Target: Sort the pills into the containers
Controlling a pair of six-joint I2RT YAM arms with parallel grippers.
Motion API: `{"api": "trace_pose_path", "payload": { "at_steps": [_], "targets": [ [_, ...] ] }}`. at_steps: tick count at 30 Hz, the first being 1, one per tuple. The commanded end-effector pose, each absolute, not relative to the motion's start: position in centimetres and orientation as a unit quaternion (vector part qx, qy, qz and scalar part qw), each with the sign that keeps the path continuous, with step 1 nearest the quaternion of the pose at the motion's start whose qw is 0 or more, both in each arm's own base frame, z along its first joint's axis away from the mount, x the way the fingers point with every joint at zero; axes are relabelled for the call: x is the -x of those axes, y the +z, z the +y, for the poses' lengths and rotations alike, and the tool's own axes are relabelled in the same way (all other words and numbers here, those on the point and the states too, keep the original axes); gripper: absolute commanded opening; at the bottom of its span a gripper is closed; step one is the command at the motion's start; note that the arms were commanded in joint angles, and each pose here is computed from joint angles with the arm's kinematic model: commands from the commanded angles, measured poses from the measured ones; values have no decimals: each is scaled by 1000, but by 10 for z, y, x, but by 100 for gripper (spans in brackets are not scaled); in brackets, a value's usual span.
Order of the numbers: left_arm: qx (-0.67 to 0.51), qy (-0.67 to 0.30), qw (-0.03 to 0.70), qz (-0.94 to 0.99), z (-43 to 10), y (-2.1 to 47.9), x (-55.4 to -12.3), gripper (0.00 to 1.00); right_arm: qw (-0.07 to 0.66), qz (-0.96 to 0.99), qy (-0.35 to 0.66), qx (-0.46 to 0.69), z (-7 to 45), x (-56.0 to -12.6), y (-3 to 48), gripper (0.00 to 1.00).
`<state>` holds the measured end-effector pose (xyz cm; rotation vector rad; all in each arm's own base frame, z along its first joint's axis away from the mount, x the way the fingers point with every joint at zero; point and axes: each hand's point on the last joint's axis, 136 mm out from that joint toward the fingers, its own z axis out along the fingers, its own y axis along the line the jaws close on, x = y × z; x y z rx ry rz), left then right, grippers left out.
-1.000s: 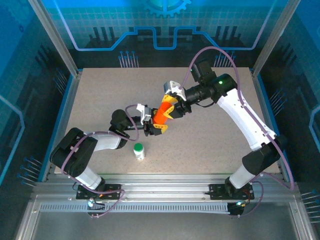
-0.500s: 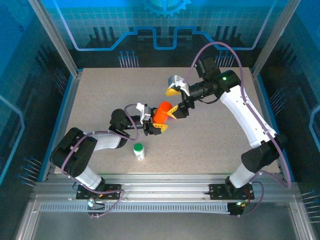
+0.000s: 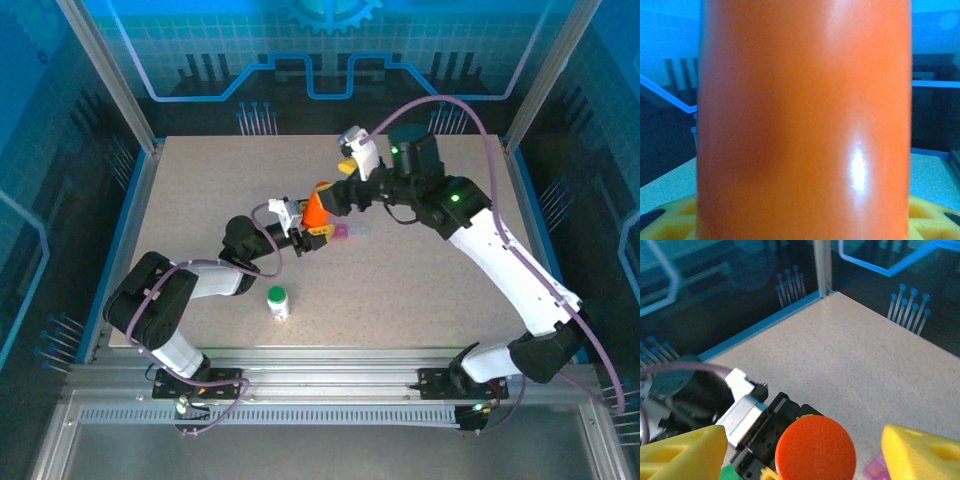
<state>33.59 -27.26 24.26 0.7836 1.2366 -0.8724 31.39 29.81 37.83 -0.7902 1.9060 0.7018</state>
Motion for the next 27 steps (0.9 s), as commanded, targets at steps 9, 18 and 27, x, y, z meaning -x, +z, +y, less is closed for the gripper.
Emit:
{"api": "trace_pose_path", "payload": {
  "at_steps": [9,18,27],
  "targets": [
    [-298,-293,715,561,-251,248,-370,4,444,857,195,175,299,-369,352,78],
    [-288,-280,719,567,-248,246,-376,4,407,864,227,190,312,-360,338,78],
    [-289,-276,719,569,-248,243,-376,4,390,868,242,191,321,-361,329,78]
  ]
}}
